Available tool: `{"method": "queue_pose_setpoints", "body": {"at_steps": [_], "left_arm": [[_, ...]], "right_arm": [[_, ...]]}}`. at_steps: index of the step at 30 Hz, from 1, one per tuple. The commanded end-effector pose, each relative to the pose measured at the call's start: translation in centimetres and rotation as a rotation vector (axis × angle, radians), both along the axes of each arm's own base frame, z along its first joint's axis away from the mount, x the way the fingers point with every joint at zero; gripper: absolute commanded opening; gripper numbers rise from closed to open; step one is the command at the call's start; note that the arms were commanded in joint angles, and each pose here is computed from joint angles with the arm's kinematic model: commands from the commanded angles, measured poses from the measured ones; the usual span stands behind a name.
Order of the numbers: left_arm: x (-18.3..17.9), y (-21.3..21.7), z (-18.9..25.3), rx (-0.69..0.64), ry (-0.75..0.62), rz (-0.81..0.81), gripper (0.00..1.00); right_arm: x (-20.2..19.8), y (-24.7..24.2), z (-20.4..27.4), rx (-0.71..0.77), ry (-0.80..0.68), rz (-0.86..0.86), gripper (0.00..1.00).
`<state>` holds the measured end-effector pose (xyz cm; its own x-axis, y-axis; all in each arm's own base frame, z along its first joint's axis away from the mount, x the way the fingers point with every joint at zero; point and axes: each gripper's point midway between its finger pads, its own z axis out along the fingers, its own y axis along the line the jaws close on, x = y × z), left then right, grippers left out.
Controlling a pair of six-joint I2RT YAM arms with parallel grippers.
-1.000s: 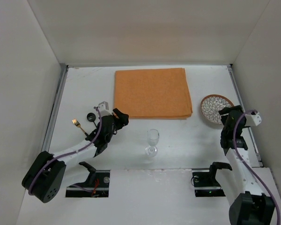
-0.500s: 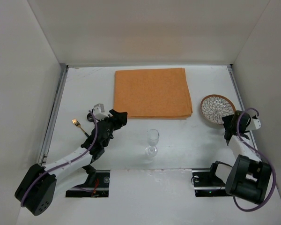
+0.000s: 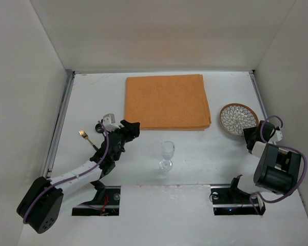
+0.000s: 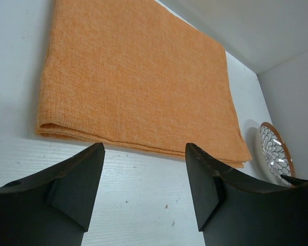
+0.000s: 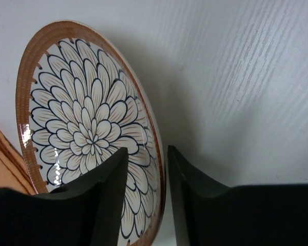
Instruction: Set the dinner table for one person
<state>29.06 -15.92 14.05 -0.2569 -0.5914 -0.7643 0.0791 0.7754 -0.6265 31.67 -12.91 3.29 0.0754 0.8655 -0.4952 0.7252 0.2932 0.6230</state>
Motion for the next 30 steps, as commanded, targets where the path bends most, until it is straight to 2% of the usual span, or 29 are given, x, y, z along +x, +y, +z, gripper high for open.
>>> {"method": "queue_pose_setpoints", "body": {"at_steps": [1,3,5,8,12,17,21,23,30], "left_arm": [[0.6,0.3,1.4,-0.016,-0.057,0.025,0.62],[0.5,0.4,1.5,-0.017,-0.061,0.026,0.62],[0.7,0.8,1.3,-0.013,-0.058,0.044,0.62],[0.7,1.0,1.2,-0.009,-0.056,0.052,0.62],[0.8,1.3,1.0,0.000,-0.053,0.065,0.62],[0.9,1.3,0.8,0.005,-0.048,0.069,0.62],[1.0,1.3,0.8,0.006,-0.047,0.071,0.62],[1.2,1.5,0.7,0.009,-0.043,0.078,0.62],[1.2,3.2,1.2,-0.004,-0.055,0.122,0.62]], "right_arm": [[2.3,-0.9,2.6,-0.014,-0.104,0.004,0.37],[2.3,-1.1,2.5,-0.004,-0.109,0.005,0.31],[2.3,-1.1,2.2,0.011,-0.108,0.009,0.18],[2.2,-1.5,2.4,0.029,-0.130,-0.011,0.05],[2.3,-1.3,5.4,0.011,-0.280,-0.014,0.01],[2.3,0.1,13.1,-0.059,-0.481,0.045,0.01],[3.7,4.2,18.9,-0.108,-0.572,0.183,0.01],[5.4,8.0,21.4,-0.108,-0.604,0.295,0.02],[12.4,22.4,23.0,-0.032,-0.607,0.618,0.02]]}}
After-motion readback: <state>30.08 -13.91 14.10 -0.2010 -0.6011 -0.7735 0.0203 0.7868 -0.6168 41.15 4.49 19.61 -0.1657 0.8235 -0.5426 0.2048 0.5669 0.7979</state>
